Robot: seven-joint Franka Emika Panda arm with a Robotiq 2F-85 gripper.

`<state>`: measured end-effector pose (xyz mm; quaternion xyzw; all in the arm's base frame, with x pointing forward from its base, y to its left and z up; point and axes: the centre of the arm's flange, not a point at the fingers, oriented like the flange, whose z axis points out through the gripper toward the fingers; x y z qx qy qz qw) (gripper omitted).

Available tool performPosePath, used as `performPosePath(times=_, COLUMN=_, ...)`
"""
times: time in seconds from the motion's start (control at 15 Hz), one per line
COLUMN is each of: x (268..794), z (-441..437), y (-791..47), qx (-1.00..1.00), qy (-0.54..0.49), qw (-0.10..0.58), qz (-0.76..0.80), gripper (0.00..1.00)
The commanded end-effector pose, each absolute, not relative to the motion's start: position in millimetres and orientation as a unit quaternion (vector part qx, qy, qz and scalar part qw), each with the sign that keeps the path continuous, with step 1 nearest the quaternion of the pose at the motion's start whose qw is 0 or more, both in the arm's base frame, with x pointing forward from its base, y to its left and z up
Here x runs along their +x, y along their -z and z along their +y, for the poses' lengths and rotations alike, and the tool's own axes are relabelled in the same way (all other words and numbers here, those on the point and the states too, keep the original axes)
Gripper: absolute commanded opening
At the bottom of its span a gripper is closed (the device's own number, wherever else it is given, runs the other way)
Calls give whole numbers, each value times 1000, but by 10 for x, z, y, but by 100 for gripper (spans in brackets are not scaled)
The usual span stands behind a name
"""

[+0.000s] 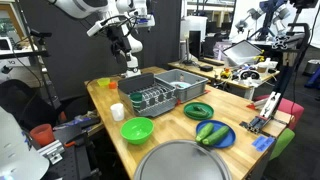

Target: Pour the contents in the white mug into the light green bowl

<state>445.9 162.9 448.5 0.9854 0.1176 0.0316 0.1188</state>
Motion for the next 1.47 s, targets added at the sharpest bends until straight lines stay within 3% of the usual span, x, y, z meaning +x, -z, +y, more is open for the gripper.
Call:
performPosePath(times=0.0, x=4459, z=1629, y=-4485, qx=985, qy=-32, qw=119, qz=118, gripper=100)
performPosePath(times=0.8, x=3498, z=1463, y=-3618, qx=950, qy=84, qw=38, qz=297, gripper=100)
performPosePath(times=1.4, x=3529, z=1493, y=-3617, qx=948, qy=92, qw=40, qz=301, gripper=100)
